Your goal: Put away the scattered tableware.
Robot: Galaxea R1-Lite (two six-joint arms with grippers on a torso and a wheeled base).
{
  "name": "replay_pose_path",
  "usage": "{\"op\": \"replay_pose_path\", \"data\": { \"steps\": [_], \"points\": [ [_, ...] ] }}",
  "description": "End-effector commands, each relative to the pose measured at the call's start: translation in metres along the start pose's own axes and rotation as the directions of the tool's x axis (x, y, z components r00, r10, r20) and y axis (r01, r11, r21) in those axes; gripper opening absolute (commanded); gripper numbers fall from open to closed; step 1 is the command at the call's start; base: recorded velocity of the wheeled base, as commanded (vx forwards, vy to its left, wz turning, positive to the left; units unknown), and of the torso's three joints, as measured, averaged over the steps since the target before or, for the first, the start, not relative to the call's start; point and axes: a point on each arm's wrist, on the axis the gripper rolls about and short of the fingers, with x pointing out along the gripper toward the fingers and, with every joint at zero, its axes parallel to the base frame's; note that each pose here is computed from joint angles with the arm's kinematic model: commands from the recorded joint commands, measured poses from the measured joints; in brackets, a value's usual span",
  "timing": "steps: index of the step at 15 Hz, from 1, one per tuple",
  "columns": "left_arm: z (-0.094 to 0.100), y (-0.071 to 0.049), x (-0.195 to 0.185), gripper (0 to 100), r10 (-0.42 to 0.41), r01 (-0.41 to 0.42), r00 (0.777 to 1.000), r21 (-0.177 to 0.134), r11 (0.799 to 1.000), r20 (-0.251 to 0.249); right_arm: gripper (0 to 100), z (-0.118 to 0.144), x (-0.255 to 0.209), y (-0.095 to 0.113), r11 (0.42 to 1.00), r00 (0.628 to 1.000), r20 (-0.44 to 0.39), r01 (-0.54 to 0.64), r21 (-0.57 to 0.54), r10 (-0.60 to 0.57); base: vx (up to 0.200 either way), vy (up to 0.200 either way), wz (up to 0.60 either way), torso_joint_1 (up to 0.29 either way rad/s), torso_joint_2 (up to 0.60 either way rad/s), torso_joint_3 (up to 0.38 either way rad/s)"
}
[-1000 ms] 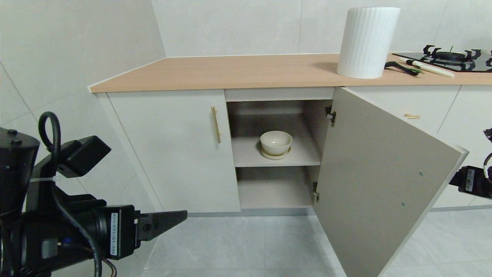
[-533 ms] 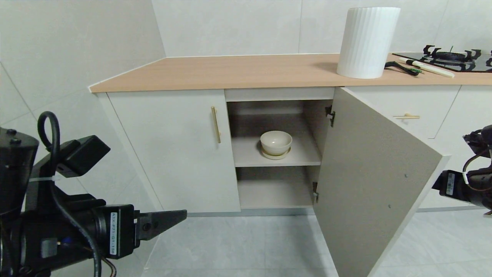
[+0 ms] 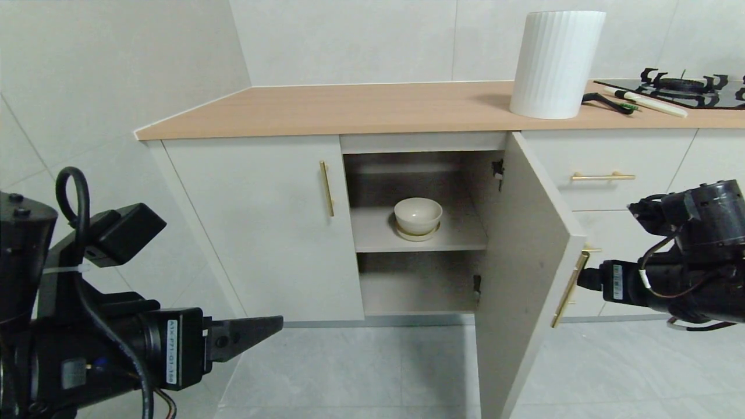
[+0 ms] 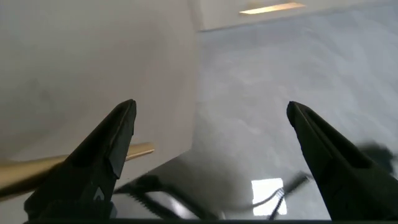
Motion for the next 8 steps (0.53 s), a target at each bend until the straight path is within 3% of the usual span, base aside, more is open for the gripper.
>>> {"op": "replay_pose_path", "data": {
  "steps": [1,4,8],
  "points": [
    [0.0,0.0,0.0,100,0.002,-0.002,1.0,-0.001,1.0,0.002,100,0.0,0.017,0.032,0.995,0.996,-0.026,-0.084,-0.059,0.082,0.0,0.0,0.0,0.0,0.0,0.0],
    [0.001,0.0,-0.001,100,0.002,-0.002,1.0,-0.001,1.0,0.005,100,0.005,0.042,0.061,0.986,0.99,-0.05,-0.137,-0.092,0.132,0.0,0.0,0.0,0.0,0.0,0.0],
    [0.001,0.0,0.0,100,-0.001,0.001,1.0,-0.002,1.0,0.011,100,0.01,0.066,0.079,0.981,0.984,-0.06,-0.174,-0.085,0.17,0.0,0.0,0.0,0.0,0.0,0.0]
  ]
}}
